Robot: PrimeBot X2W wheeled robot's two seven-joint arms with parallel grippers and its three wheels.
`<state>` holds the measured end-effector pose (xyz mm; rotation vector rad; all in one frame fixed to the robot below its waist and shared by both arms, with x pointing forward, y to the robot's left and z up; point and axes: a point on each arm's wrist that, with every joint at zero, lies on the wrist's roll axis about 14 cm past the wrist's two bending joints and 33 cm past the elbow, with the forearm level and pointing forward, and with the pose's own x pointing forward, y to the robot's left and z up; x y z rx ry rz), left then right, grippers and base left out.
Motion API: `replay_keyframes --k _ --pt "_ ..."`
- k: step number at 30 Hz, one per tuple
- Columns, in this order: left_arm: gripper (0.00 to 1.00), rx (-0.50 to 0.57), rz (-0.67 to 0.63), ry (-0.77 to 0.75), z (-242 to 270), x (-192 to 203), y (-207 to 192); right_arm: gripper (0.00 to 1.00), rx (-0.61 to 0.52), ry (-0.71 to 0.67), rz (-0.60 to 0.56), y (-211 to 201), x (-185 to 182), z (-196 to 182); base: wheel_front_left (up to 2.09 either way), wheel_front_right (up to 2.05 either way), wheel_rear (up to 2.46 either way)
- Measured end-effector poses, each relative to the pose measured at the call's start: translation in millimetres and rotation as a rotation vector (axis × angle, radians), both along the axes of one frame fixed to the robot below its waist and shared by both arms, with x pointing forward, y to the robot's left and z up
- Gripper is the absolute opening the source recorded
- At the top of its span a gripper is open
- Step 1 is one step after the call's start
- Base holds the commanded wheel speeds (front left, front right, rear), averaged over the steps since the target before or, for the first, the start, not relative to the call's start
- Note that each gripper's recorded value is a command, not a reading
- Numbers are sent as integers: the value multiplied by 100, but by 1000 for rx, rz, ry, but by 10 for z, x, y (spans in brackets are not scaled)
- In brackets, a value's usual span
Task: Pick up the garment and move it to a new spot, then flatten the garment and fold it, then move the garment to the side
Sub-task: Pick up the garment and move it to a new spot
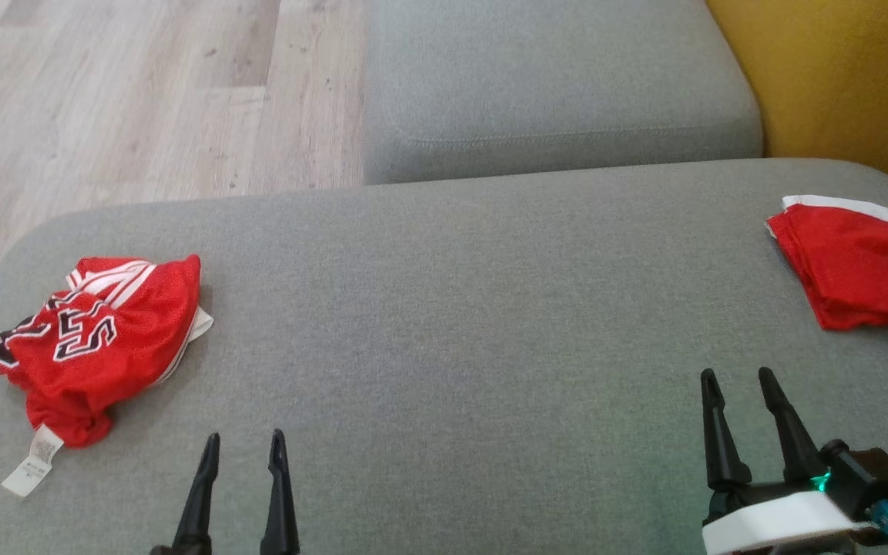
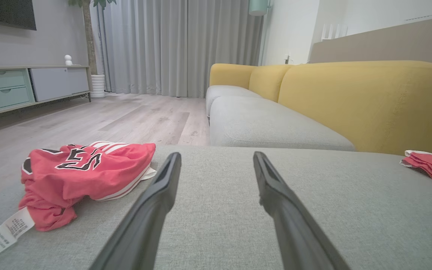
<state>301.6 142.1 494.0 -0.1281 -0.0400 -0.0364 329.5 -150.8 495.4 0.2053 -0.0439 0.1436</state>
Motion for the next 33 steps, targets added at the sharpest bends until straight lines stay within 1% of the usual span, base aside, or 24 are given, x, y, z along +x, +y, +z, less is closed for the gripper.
replay_keyframes --k 11,25,30,33 --pt "100 11 -33 17 -73 -40 -54 100 12 -5 5 47 -58 11 0 0 0" --pt "100 10 -21 23 -99 -76 -22 100 13 26 17 94 -124 -90 0 0 0" --pt "100 13 15 24 -111 -141 87 100 1 56 60 218 -139 -181 0 0 0" --pt "100 14 59 24 -121 -207 206 100 -4 59 110 366 -100 -184 0 0 0"
